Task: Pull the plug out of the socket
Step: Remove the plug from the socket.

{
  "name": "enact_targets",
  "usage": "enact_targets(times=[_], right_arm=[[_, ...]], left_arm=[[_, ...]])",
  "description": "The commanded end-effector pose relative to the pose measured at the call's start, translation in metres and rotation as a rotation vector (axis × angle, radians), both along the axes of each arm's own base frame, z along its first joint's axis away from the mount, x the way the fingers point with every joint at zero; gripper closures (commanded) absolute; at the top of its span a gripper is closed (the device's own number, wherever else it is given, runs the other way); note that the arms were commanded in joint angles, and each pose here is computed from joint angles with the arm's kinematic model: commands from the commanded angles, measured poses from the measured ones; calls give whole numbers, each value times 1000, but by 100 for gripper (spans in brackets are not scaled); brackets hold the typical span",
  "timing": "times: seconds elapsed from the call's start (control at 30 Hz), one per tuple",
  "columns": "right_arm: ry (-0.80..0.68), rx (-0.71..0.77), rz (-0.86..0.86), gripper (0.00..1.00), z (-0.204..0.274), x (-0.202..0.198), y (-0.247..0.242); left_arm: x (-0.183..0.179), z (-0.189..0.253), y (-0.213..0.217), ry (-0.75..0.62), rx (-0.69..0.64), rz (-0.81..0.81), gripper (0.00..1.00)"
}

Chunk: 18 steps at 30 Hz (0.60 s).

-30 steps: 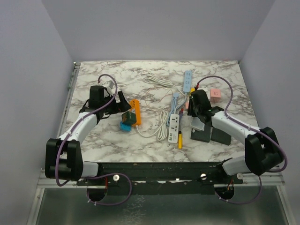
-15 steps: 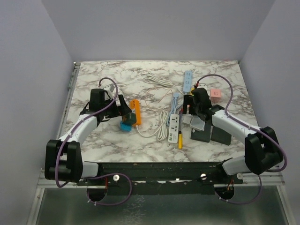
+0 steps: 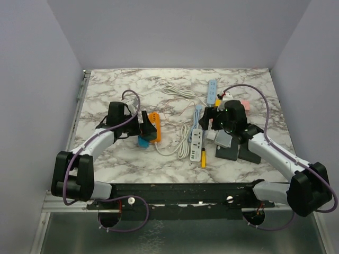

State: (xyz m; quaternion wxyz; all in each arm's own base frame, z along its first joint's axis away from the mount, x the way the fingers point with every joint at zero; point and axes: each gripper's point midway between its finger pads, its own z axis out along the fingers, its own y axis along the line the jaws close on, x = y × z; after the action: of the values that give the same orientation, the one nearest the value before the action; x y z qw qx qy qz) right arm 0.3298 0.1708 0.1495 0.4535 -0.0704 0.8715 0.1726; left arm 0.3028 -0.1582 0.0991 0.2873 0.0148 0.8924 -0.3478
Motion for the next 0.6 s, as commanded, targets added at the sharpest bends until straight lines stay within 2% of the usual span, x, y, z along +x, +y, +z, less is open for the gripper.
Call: enact_targets(times=[0.0, 0.27, 0.5, 0.57], right_arm=[[-51, 106, 183, 17, 14, -19, 37], [-50, 167, 309, 17, 8, -45, 92], [-1, 256, 331, 18, 0, -54, 126], [5, 265, 336, 18, -1, -56, 136]], left_arm=[[-14, 10, -33, -16, -84, -127, 1], [-23, 18, -56, -62, -84, -200, 1], [-12, 39, -44, -202, -9, -134, 1], [-13, 40, -44, -203, -9, -133, 1]])
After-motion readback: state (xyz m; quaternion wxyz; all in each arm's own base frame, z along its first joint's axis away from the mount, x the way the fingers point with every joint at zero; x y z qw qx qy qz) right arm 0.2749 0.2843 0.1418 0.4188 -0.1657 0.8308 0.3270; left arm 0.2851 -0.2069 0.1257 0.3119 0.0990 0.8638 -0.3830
